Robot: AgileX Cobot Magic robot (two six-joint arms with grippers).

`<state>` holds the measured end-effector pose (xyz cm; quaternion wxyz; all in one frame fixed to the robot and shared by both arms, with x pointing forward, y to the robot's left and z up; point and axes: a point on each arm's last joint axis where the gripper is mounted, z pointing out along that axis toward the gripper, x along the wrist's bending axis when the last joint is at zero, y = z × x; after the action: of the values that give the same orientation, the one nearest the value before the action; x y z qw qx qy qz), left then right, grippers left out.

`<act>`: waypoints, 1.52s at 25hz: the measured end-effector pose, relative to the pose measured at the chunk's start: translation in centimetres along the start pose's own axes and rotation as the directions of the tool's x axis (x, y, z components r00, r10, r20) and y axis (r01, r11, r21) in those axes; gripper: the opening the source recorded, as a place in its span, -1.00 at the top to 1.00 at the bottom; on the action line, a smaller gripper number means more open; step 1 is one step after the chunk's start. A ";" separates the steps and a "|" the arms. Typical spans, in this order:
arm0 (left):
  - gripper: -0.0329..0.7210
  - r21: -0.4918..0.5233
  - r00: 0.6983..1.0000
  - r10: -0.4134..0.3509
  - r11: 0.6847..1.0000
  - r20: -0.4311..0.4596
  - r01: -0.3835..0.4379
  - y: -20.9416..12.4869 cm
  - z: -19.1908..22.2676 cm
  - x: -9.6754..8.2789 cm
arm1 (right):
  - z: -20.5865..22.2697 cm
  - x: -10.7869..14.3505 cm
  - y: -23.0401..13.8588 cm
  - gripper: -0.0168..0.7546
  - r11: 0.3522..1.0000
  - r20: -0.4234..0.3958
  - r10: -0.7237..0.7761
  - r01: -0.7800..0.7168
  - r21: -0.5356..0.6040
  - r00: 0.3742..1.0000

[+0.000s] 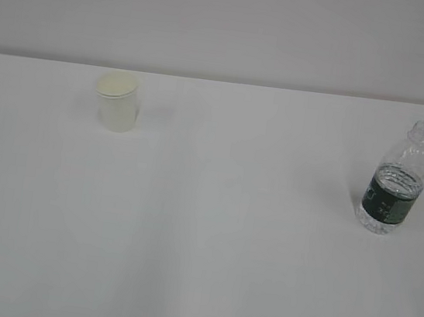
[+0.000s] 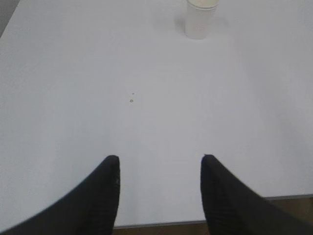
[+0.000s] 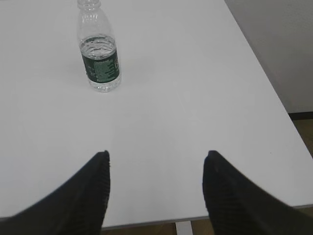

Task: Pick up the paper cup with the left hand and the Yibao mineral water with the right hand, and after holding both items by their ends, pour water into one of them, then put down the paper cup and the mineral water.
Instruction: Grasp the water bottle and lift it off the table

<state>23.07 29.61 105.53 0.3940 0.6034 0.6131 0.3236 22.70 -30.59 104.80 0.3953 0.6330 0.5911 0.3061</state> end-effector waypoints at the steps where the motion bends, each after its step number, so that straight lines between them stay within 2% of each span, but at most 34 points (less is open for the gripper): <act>1: -0.12 0.000 1.000 0.000 1.000 0.000 0.000 0.0 0.0 0.0 | 0.0 0.0 0.0 -0.23 1.000 0.000 0.000 0.000 0.000 1.000; 29: -0.07 0.000 1.000 0.000 1.000 0.000 0.000 0.0 0.0 0.0 | 0.0 0.0 0.0 -0.23 1.000 0.000 0.000 0.000 0.000 1.000; 38: 0.10 0.000 1.000 0.000 1.000 0.000 0.000 0.0 0.0 0.0 | 0.0 0.0 0.0 -0.23 1.000 0.000 0.000 0.000 0.000 1.000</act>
<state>23.07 29.61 105.53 0.3940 0.6034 0.6131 0.3236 22.70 -30.59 104.80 0.3953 0.6330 0.5911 0.3061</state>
